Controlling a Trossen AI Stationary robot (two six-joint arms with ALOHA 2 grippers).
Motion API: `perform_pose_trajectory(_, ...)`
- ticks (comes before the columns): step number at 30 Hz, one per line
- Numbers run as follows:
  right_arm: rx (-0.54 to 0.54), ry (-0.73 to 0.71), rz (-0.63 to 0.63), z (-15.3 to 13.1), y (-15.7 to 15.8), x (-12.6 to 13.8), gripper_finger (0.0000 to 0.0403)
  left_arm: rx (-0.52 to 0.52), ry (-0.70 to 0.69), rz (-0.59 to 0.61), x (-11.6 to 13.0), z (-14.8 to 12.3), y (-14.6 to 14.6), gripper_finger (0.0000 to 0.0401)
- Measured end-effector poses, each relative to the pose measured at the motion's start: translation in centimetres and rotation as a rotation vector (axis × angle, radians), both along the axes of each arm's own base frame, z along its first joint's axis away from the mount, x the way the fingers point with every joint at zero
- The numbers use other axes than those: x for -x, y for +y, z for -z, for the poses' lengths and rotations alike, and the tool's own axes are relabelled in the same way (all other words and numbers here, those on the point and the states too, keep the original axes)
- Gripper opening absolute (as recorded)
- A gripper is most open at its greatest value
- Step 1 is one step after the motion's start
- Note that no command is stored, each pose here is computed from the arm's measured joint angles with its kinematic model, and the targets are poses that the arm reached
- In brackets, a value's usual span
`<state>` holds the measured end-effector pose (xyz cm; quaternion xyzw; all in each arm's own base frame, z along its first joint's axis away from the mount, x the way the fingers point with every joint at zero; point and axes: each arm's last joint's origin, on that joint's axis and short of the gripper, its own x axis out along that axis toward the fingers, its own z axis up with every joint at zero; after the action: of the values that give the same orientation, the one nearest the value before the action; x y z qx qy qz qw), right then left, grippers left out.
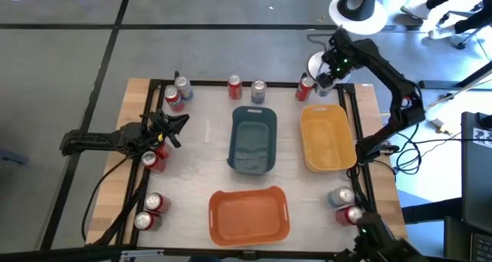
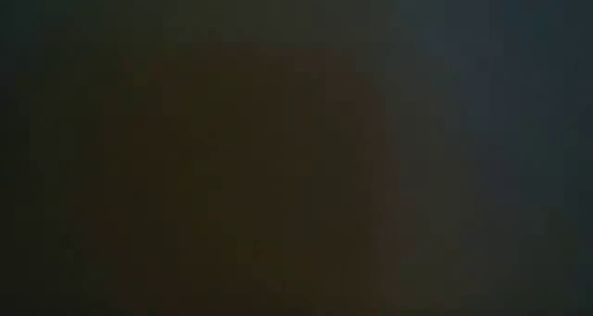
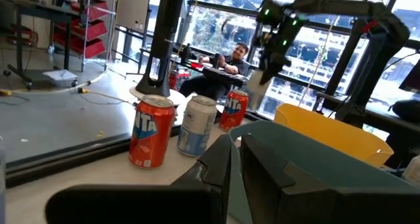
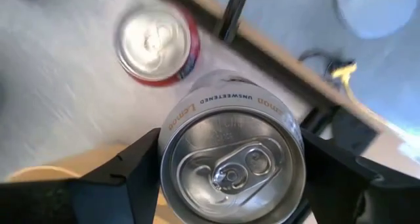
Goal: Sort soda cans
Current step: Put the top right white soda can into the yellow bin
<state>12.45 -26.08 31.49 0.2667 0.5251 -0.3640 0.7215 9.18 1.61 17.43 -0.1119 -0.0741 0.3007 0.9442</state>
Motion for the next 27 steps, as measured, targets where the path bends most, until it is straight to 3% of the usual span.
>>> perform_pose_trajectory(14, 0.1, -0.179, 0.028, -9.2, 7.3, 1.6, 0.0282, -0.02, 0.015, -0.002, 0.0, 0.0, 0.0, 0.0029)
perform_pose_trajectory(27, -0.043, -0.21, -0.103, -9.4, 13.5, -1.4, 0.0282, -0.007, 0.0, -0.001, 0.0, 0.0, 0.0, 0.0029)
